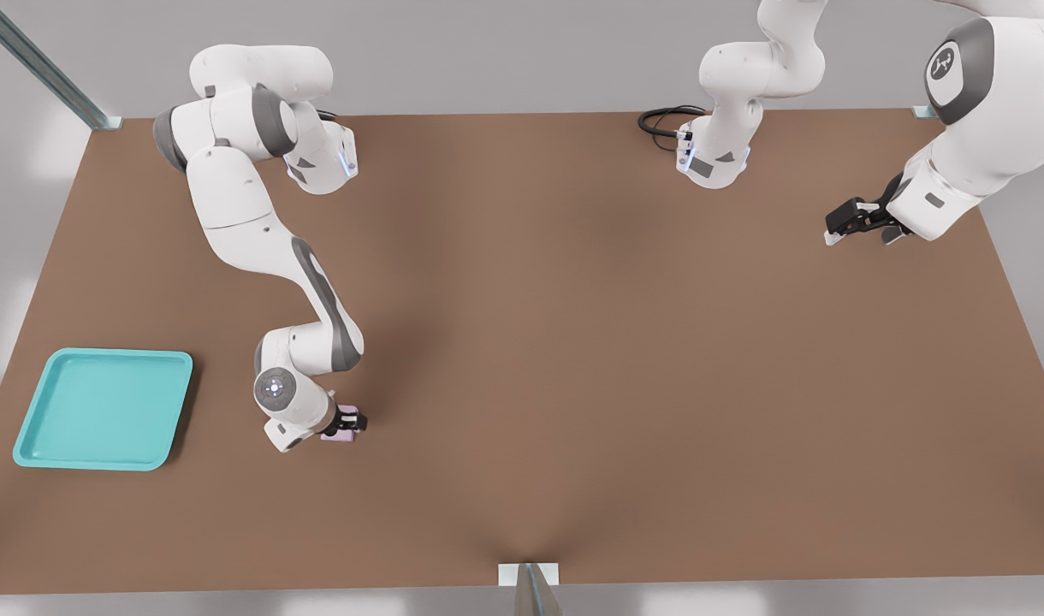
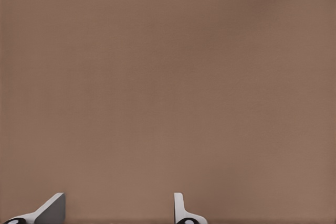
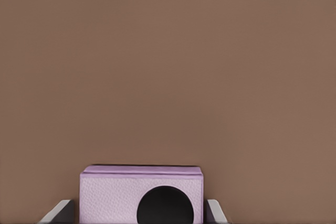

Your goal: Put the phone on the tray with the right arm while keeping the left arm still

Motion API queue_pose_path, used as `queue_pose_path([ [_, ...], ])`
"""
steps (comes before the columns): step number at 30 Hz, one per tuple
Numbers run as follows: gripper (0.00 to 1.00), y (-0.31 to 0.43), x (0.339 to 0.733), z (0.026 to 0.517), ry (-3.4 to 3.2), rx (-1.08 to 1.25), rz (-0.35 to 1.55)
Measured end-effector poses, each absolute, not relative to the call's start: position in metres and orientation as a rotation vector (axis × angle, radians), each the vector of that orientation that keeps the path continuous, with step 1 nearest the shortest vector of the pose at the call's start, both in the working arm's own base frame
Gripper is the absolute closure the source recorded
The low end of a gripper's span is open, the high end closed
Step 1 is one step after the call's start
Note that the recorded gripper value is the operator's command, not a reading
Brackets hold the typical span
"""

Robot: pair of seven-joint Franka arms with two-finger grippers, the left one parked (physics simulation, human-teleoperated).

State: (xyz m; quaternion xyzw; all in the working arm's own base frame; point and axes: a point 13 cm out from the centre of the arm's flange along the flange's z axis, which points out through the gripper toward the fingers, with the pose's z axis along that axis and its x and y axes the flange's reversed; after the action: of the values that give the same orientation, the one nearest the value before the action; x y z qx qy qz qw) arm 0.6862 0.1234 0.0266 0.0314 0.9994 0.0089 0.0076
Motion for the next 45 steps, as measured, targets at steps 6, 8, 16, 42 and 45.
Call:
queue_pose_path([
  [6,0.22,0.126,0.688,0.028,3.117,0.117,0.033],
  [8,0.22,0.127,0.691,0.036,3.108,0.119,0.036],
  [16,0.22,-0.005,0.709,0.126,3.067,0.311,0.019],
  [42,0.00,0.003,0.660,0.514,2.852,-0.462,-0.157],
  [45,0.00,0.024,0.589,0.508,2.943,-0.465,-0.112],
])
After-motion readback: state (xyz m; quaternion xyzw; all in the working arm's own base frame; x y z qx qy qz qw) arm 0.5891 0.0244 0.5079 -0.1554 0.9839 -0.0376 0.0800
